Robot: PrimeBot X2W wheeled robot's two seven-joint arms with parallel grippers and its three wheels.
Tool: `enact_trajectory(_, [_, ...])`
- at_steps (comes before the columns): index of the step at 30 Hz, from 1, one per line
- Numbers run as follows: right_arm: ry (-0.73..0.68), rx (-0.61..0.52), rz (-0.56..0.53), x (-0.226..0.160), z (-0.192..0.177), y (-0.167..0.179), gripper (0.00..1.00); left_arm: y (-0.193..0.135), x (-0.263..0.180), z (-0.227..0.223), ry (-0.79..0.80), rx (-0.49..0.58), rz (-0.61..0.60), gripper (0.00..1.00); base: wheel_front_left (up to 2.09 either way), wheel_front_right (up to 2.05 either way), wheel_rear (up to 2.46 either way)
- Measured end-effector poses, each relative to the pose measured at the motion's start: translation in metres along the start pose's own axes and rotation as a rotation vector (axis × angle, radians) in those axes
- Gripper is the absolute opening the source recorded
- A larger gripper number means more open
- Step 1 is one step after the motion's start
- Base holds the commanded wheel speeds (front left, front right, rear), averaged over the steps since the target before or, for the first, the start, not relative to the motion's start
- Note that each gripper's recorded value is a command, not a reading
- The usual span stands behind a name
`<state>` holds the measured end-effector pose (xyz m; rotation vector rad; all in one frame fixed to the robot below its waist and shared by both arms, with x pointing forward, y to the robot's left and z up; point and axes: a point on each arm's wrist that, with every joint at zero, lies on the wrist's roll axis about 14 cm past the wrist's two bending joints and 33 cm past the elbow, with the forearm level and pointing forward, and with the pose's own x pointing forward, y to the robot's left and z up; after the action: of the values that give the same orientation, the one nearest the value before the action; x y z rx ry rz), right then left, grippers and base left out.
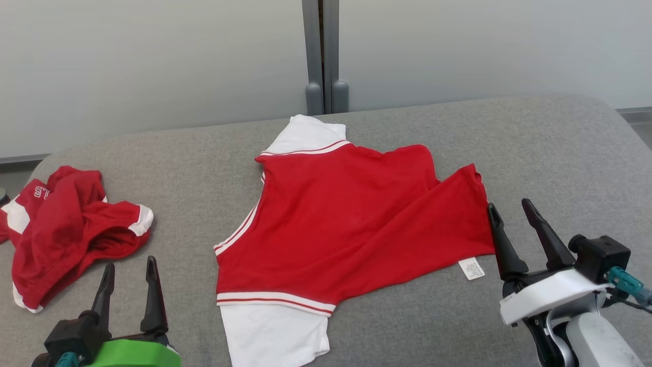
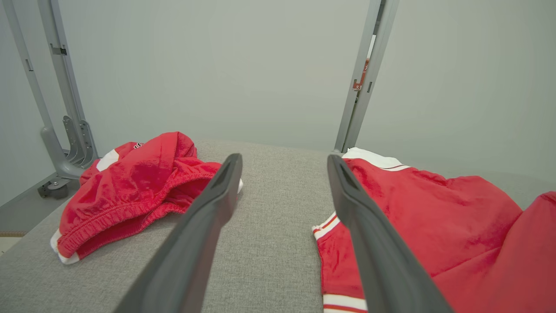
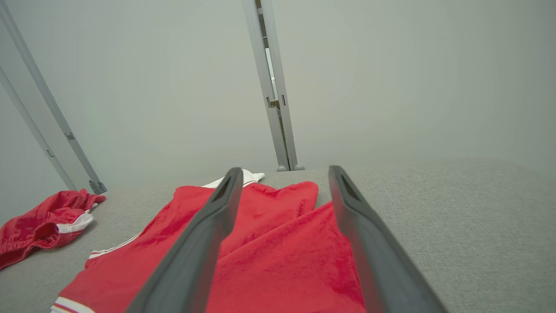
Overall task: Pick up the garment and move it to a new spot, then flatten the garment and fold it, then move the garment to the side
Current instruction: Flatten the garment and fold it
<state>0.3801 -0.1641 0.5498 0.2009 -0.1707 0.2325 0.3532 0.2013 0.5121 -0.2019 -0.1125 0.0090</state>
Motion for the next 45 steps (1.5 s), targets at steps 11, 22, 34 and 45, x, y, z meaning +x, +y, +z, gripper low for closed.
enact_trajectory(11, [0.032,0.024,-0.044,-0.007,-0.017,-0.002,1.0,-0.003,0.001,-0.011,0.032,0.001,-0.005,1.0,0.0,0.0,0.0])
enact_trajectory(22, [0.044,0.006,-0.1,-0.007,-0.02,-0.023,1.0,-0.017,0.007,-0.005,0.012,-0.005,-0.047,1.0,0.0,0.0,0.0])
enact_trajectory(34, [0.382,-0.013,-0.191,0.005,-0.083,-0.077,1.0,-0.04,0.009,-0.035,0.219,-0.108,-0.119,1.0,0.0,0.0,0.0])
enact_trajectory(45, [0.682,0.061,-0.226,0.0,-0.146,-0.077,1.0,-0.051,-0.024,-0.084,0.536,-0.106,-0.18,1.0,0.0,0.0,0.0])
